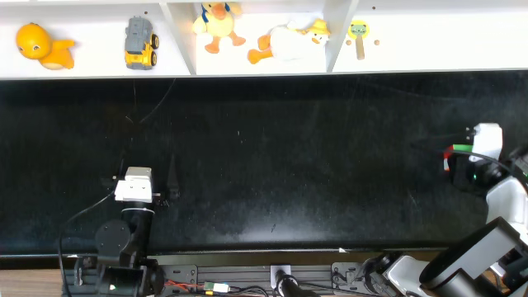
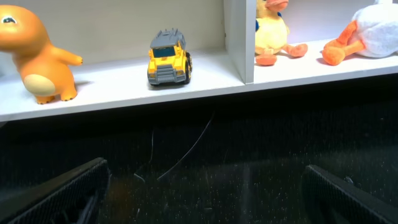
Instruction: Store Toys
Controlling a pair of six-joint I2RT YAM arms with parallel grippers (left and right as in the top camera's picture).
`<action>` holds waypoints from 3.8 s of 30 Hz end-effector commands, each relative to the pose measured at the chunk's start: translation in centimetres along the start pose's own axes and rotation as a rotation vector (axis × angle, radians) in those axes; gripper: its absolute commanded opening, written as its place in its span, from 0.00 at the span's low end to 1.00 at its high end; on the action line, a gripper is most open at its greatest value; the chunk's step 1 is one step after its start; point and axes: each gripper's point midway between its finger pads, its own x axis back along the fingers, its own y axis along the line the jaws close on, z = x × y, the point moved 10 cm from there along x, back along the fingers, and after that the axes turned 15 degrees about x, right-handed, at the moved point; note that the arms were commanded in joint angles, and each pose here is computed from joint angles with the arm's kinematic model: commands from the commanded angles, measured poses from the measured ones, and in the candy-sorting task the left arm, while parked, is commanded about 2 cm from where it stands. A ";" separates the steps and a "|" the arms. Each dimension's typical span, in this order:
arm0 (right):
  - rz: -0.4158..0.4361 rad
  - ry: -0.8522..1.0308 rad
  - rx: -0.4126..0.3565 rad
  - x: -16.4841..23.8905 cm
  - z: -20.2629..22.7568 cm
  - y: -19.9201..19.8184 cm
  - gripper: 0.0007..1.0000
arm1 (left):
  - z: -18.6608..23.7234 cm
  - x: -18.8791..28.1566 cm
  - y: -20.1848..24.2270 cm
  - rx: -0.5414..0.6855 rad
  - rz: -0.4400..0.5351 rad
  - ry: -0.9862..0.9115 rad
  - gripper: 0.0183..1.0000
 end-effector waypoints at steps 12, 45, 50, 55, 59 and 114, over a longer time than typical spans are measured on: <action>0.069 -0.252 0.125 2.1 -14.9 -1.4 0.44 | -0.1 0.1 -0.1 -0.011 0.008 -0.006 1.00; -0.011 -0.264 0.132 -3.6 -22.5 -1.9 0.59 | -0.1 0.1 -0.1 -0.011 0.008 -0.006 1.00; -0.005 -0.273 0.133 -3.4 -22.6 -1.9 1.00 | -0.1 0.1 -0.1 -0.011 0.008 -0.006 1.00; 0.044 -0.282 0.137 -2.3 -22.7 -2.1 1.00 | -0.1 0.1 -0.1 -0.011 0.008 -0.006 1.00; 0.079 -0.303 0.140 -0.3 -21.5 -1.3 1.00 | -0.1 0.1 -0.1 -0.011 0.008 -0.006 1.00; 0.071 -0.962 -0.201 7.5 -0.1 19.9 0.99 | -0.1 0.1 -0.1 -0.011 0.008 -0.006 1.00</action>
